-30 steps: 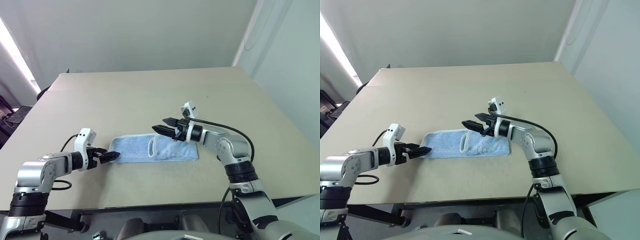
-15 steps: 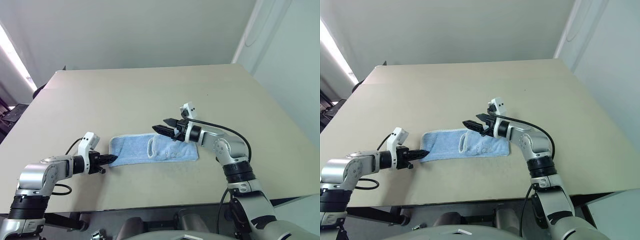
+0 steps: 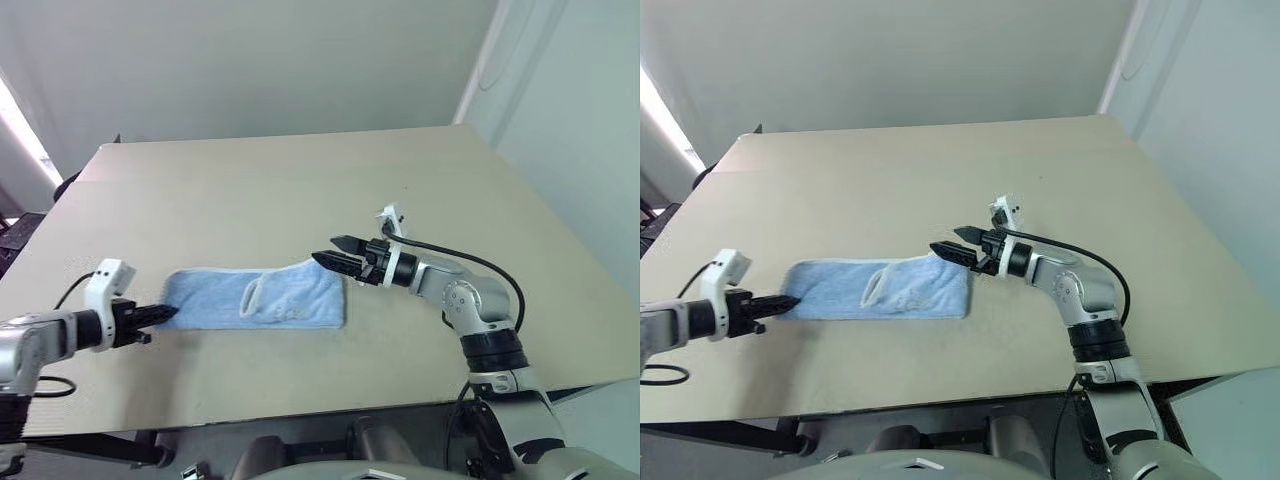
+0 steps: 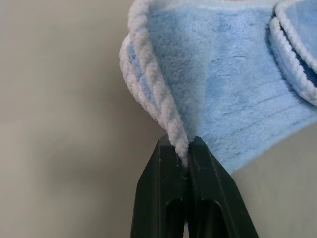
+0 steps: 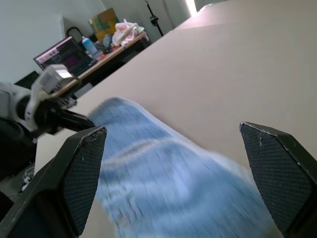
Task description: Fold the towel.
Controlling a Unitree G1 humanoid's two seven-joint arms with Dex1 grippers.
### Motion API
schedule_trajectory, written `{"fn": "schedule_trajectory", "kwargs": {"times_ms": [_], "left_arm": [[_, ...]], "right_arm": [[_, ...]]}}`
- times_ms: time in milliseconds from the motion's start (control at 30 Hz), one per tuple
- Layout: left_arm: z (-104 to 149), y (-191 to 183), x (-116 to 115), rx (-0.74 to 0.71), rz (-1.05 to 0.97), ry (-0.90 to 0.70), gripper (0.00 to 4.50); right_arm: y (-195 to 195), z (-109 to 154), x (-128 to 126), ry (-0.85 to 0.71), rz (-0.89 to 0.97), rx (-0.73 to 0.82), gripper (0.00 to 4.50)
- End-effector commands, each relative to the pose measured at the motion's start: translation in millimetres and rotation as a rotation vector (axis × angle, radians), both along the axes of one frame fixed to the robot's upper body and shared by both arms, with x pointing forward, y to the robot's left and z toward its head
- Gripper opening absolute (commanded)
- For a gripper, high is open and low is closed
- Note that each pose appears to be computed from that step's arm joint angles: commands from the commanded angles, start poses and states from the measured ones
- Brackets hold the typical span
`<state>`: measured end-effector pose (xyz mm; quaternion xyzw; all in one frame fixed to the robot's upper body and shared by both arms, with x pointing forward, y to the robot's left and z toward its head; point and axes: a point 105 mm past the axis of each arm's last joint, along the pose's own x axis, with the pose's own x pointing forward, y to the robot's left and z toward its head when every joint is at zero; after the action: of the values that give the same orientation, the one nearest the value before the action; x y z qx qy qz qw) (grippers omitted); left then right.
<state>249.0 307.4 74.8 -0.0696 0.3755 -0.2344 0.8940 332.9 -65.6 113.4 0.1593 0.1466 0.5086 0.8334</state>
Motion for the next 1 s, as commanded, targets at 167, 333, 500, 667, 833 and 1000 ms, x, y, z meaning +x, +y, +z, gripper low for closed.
{"fn": "schedule_trajectory", "kwargs": {"times_ms": [167, 333, 500, 667, 833, 1000], "left_arm": [[74, -19, 5, -0.061, -0.136, -0.190, 0.02], [83, -59, 13, -0.170, -0.236, -0.218, 0.02], [74, -100, 11, -0.258, -0.361, -0.170, 0.02], [62, -133, 14, -0.309, -0.477, -0.118, 0.02], [50, -156, 23, -0.331, -0.533, -0.090, 0.02], [34, -174, 34, -0.337, -0.560, -0.073, 0.02]], "right_arm": [[-7, 9, 0, -0.061, -0.011, 0.001, 4.50], [-7, 14, -6, -0.077, 0.022, 0.013, 4.50], [-11, 26, -19, -0.149, 0.088, 0.009, 4.50], [-13, 23, -44, -0.219, 0.212, -0.104, 4.50], [-17, 15, -51, -0.222, 0.239, -0.176, 4.50], [-18, 8, -50, -0.227, 0.212, -0.213, 4.50]]}}
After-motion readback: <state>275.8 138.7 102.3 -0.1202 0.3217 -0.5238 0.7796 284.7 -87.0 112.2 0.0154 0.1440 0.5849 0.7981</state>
